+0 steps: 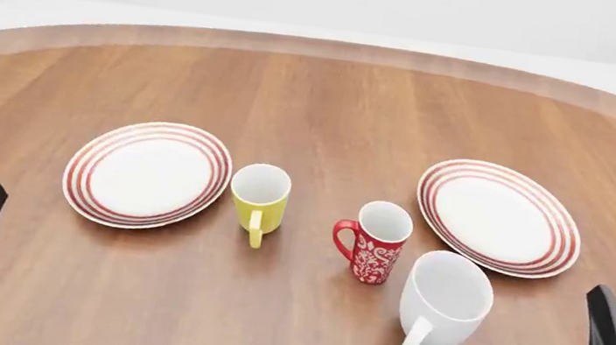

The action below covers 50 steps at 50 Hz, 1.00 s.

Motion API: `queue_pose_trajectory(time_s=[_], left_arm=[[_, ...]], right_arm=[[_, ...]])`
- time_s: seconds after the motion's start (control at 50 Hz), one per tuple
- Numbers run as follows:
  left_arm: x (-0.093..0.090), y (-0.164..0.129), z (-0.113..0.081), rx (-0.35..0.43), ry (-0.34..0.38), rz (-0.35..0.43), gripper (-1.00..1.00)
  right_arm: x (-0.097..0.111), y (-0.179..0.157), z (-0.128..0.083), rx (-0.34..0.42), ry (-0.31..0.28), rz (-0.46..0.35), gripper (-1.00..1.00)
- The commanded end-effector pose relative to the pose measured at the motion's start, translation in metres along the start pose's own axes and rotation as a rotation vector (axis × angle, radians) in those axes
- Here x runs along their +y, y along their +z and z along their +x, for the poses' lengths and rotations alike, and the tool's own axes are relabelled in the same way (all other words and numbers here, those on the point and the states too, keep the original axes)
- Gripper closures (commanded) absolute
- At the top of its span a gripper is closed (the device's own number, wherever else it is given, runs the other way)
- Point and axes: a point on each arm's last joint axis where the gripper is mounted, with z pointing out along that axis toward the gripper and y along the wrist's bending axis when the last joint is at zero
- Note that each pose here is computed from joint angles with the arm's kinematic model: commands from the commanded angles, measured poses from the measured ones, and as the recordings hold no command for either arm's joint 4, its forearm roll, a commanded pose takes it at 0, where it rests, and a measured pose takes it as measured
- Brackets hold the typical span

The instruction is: Put the red mug on the left plate.

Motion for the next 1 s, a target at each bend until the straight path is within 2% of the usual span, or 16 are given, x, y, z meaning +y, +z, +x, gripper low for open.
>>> queue_pose_trajectory(time_s=[0.02, 0.2, 0.74, 1.0], left_arm=[[-0.003, 0.011, -0.01, 0.006, 0.025, 0.055, -1.0], [-0.008, 0.027, -0.014, 0.025, 0.067, 0.12, -1.0], [-0.025, 0.066, -0.022, 0.045, 0.121, 0.23, -1.0], [-0.038, 0.085, -0.017, 0.065, 0.154, 0.293, -1.0]], right_arm=[[0.0, 0.0, 0.0, 0.0, -0.004, 0.0, -1.0], [0.0, 0.0, 0.0, -0.001, -0.011, -0.002, -1.0], [0.001, -0.001, 0.0, -0.004, -0.04, -0.014, -1.0], [0.001, -0.001, 0.0, -0.007, -0.044, -0.017, -1.0]])
